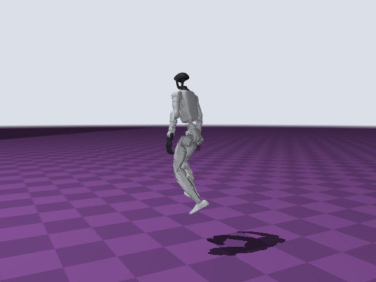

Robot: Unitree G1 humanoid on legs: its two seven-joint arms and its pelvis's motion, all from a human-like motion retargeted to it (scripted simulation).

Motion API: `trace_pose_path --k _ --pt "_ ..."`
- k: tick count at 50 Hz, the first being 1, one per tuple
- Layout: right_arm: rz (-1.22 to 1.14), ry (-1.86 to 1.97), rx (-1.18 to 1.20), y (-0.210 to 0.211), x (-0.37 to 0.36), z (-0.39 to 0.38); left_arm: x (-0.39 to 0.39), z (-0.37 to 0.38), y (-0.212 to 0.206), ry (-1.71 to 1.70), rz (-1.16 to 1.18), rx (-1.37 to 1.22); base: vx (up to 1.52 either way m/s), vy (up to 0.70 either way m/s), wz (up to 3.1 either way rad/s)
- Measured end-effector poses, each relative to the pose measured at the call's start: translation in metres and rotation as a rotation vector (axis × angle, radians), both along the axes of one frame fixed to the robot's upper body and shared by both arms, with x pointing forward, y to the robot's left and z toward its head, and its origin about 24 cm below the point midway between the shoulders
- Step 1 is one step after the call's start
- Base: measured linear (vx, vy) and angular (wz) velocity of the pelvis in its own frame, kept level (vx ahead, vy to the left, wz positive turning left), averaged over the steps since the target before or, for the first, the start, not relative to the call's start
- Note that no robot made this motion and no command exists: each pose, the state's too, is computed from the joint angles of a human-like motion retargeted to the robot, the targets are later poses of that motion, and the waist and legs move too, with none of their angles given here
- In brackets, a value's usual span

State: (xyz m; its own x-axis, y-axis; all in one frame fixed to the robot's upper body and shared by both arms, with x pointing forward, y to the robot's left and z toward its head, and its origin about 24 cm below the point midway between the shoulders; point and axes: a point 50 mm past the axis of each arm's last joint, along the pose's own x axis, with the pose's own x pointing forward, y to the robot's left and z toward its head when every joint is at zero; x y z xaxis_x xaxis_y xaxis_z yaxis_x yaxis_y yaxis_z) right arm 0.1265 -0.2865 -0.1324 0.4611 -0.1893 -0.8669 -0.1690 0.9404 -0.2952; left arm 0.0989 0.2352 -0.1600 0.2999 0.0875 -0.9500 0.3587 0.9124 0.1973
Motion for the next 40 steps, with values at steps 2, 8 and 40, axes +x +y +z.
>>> trace_pose_path --k 2,8,40 --pt "-0.004 -0.010 -0.016 -0.003 0.003 0.002 0.004 0.001 0.001 -0.025 0.011 0.006 0.06 -0.08 0.04" --pt "-0.032 -0.071 -0.075 -0.016 0.021 0.014 0.022 0.008 0.001 -0.111 0.010 0.015 0.08 -0.07 -0.08" --pt "0.044 -0.083 -0.070 0.013 0.035 0.007 -0.004 0.001 0.004 -0.058 0.081 0.041 0.21 0.04 0.05"
